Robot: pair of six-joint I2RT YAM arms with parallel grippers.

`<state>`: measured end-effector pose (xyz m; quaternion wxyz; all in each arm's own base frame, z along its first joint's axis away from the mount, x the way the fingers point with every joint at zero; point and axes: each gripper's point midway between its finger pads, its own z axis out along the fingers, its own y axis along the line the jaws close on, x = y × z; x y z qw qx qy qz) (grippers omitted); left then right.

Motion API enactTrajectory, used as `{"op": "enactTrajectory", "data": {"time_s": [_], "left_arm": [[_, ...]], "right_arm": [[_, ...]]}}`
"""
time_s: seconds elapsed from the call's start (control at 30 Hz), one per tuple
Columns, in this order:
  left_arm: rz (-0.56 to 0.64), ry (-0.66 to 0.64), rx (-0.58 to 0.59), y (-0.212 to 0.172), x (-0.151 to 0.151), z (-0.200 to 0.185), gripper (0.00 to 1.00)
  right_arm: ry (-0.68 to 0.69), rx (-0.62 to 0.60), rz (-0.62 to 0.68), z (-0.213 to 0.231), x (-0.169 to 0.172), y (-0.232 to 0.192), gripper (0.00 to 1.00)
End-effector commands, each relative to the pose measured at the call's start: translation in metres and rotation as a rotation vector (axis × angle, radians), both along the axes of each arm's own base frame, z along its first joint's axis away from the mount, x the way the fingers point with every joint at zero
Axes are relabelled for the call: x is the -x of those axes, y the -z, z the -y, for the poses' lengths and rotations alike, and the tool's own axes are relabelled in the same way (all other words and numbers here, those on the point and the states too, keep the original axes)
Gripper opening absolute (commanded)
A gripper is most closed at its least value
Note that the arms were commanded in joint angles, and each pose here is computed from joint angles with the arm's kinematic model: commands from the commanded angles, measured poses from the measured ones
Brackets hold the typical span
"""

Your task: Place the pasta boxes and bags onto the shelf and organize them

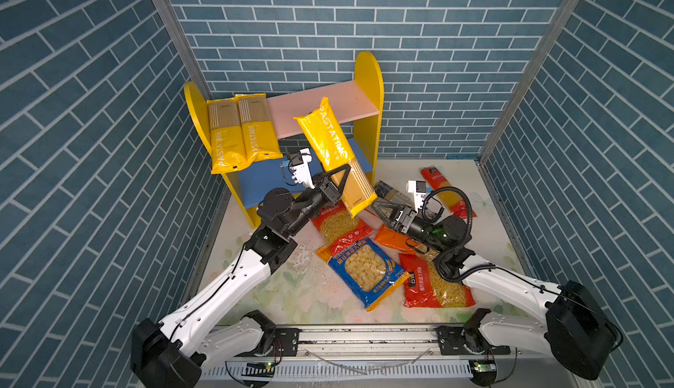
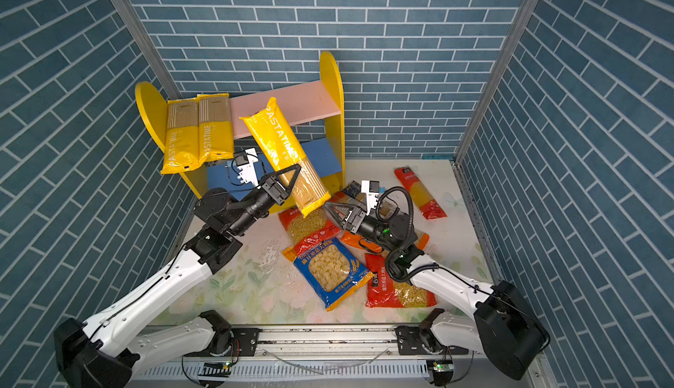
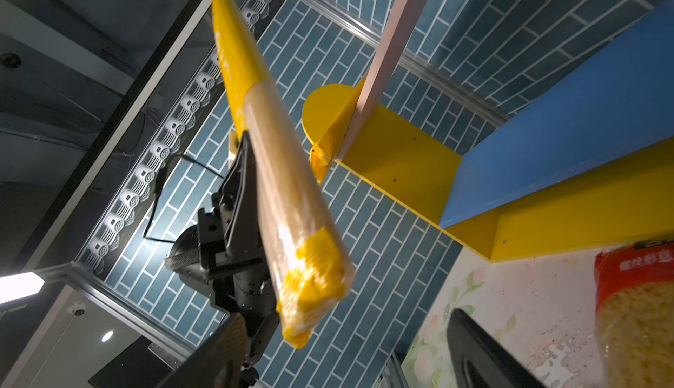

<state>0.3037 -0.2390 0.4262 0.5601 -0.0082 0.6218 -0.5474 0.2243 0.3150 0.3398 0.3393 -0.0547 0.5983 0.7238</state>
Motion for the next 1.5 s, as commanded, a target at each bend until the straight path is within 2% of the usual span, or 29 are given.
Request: {"op": "enactTrajectory", "data": {"time_s": [0.0,0.13,0.23,0.3,0.47,0.6,0.67,0.77,0.87,0.97,1.17,1.27,1.47], "left_arm": [[0.155,0.018,0.142,-0.061,0.016,-0.012,0.11],[0.136,0.017,0.163,-0.056,0.014,-0.012,0.13],[0.128,0.009,0.168,-0.054,0.016,-0.016,0.14],[0.122,0.002,0.164,-0.054,0.016,-0.017,0.14],[0.102,0.003,0.170,-0.051,0.016,-0.018,0.16],[0.084,-0.011,0.160,-0.049,0.012,-0.018,0.18],[0.075,-0.016,0.152,-0.049,0.012,-0.018,0.25],[0.060,-0.038,0.118,-0.046,0.010,-0.020,0.44],[0.045,-0.044,0.091,-0.041,0.013,-0.023,0.63],[0.027,-0.045,0.064,-0.028,0.018,-0.025,0.71],[-0.030,-0.079,-0.033,0.013,0.041,-0.042,0.75],[-0.068,-0.157,-0.117,0.038,0.054,-0.062,0.76],[-0.175,-0.243,-0.194,0.088,0.073,-0.094,0.76]], "right_arm": [[0.021,-0.064,0.074,-0.009,-0.001,-0.031,0.86],[0.052,-0.121,0.076,-0.021,-0.013,-0.036,0.82],[0.045,-0.213,0.076,-0.026,-0.019,-0.047,0.77],[0.015,-0.274,0.067,-0.030,-0.022,-0.056,0.70],[-0.003,-0.293,0.095,-0.038,-0.018,-0.069,0.53],[0.010,-0.298,0.091,-0.039,-0.021,-0.071,0.33],[0.013,-0.309,0.085,-0.039,-0.024,-0.074,0.27],[0.022,-0.333,0.090,-0.039,-0.028,-0.084,0.20],[0.033,-0.346,0.094,-0.042,-0.032,-0.095,0.14],[0.039,-0.359,0.089,-0.047,-0.039,-0.108,0.09],[0.062,-0.347,0.054,-0.064,-0.060,-0.137,0.01],[0.091,-0.334,0.018,-0.072,-0.074,-0.146,0.00],[0.164,-0.302,-0.074,-0.094,-0.104,-0.157,0.00]]}}
